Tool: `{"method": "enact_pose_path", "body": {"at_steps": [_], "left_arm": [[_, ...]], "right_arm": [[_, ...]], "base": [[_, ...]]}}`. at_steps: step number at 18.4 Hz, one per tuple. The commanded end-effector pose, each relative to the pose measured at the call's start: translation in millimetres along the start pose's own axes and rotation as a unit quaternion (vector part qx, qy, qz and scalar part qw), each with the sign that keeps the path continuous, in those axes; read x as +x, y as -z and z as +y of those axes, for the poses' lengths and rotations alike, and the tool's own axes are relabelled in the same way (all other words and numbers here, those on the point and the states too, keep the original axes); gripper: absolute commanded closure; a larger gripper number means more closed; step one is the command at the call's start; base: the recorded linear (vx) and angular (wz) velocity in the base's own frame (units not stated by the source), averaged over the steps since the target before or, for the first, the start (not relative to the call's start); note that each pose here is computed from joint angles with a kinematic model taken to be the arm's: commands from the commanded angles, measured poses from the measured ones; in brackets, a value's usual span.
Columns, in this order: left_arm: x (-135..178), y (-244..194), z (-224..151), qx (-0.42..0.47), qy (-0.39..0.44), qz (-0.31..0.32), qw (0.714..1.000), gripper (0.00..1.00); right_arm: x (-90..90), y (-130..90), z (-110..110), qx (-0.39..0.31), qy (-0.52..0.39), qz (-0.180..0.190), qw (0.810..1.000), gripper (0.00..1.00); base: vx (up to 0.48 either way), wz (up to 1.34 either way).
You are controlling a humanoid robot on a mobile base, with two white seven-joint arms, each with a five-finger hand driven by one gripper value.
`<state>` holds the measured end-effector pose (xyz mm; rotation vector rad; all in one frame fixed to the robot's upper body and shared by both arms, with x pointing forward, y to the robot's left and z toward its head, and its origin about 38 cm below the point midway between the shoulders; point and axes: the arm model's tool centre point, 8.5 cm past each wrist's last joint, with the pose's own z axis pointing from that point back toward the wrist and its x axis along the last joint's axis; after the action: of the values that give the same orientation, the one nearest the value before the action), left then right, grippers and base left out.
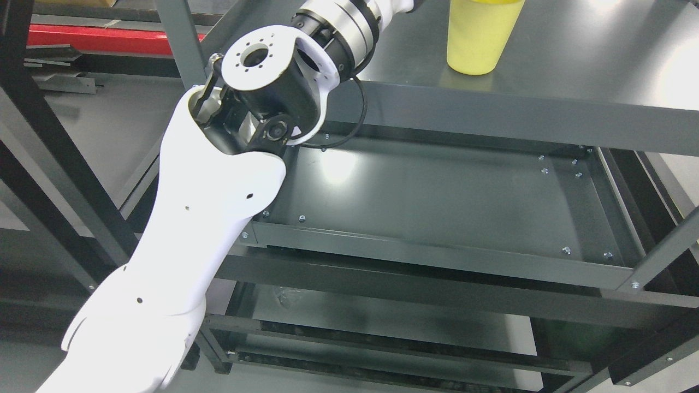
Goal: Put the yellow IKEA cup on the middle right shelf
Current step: 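Withdraw the left hand from the shelf, leaving the cup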
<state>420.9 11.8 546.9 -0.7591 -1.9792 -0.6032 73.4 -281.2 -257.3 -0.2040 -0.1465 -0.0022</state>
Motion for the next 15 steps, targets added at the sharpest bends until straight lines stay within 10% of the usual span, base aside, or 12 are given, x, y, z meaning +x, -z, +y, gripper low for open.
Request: {"method": "enact_pose_path", "body": {"at_steps": [1,15], "left_arm": [[29,-16,-10,-0.087,-0.054,-0.04,0.994,0.02],[-61,-64,-53,-0.309,-0.209,0.084,0.924,0.05]], "right_arm": [[-9.0,1,-10,-0.006,0.002,0.007,1.0,0.01],[-9.0,1,-10,-0.006,0.002,0.007,1.0,0.01]], "base": [[0.0,0.0],[0.0,0.0]]}}
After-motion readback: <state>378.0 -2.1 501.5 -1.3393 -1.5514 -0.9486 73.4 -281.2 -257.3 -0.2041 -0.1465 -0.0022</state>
